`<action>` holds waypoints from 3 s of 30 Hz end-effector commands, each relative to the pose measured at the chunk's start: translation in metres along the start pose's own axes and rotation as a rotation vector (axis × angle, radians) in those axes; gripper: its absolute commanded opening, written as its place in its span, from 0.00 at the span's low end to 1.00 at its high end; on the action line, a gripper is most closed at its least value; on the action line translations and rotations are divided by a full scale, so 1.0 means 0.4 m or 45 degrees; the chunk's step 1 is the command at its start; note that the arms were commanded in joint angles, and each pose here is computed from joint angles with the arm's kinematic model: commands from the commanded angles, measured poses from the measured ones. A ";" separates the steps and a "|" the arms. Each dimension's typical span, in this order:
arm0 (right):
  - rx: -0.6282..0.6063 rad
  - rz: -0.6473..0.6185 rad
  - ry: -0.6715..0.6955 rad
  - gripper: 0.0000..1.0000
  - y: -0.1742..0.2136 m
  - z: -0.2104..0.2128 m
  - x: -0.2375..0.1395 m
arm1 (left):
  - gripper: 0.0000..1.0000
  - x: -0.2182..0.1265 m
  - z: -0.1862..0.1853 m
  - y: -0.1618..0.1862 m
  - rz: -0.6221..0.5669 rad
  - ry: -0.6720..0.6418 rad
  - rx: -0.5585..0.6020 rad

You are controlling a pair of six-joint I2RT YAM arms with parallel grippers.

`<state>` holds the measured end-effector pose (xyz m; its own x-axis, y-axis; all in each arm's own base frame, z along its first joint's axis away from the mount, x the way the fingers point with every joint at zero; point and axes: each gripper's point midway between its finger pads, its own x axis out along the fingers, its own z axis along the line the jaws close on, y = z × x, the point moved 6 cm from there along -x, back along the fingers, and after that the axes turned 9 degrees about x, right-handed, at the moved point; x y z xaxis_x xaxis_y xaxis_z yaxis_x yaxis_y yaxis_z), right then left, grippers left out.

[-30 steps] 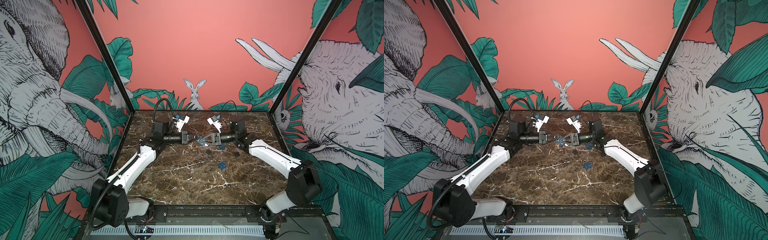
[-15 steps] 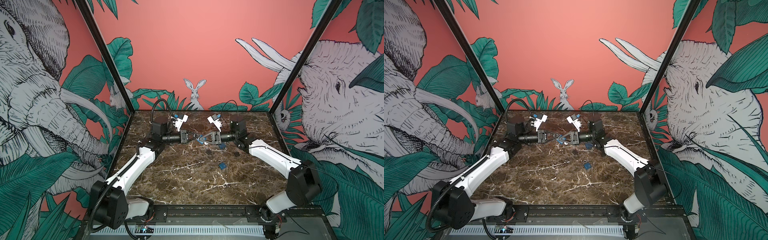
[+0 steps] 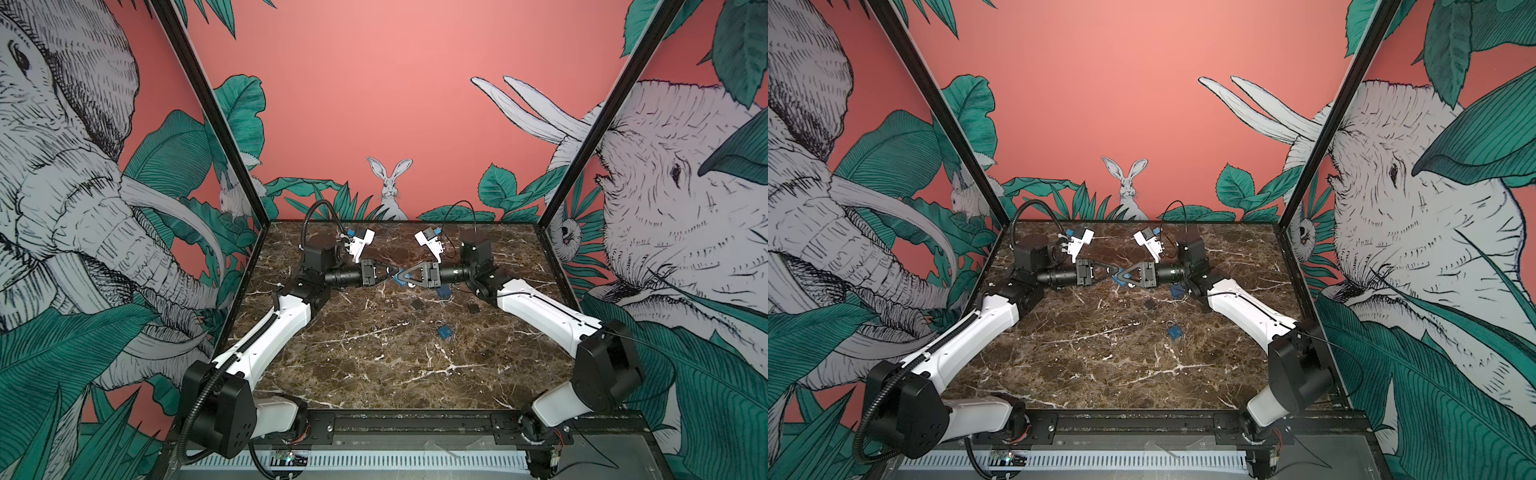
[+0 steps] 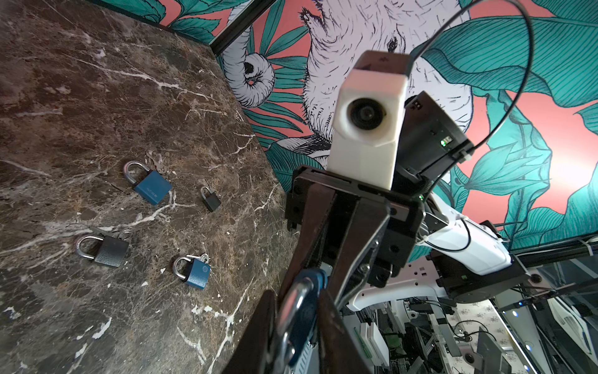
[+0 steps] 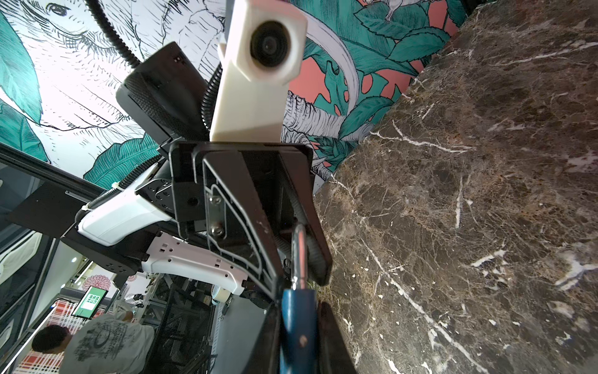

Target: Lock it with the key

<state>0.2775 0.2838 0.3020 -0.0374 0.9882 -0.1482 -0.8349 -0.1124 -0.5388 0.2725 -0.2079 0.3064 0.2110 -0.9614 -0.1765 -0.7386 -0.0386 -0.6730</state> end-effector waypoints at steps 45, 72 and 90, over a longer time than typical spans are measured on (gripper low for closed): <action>-0.049 -0.068 -0.078 0.35 0.000 0.017 -0.017 | 0.00 -0.051 0.012 -0.036 -0.190 -0.075 -0.052; -0.027 -0.135 -0.090 0.22 -0.036 0.003 -0.028 | 0.00 -0.068 -0.012 -0.041 -0.193 -0.051 -0.034; -0.015 -0.109 -0.082 0.00 -0.017 -0.009 -0.017 | 0.00 -0.072 -0.012 -0.052 -0.242 -0.071 -0.028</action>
<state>0.2892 0.2733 0.2919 0.0257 0.9963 -0.0823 -0.8622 -0.0195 -0.5062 0.2820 -0.1853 0.3124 0.3493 -0.9272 -0.1351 -0.7504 -0.1905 -0.6329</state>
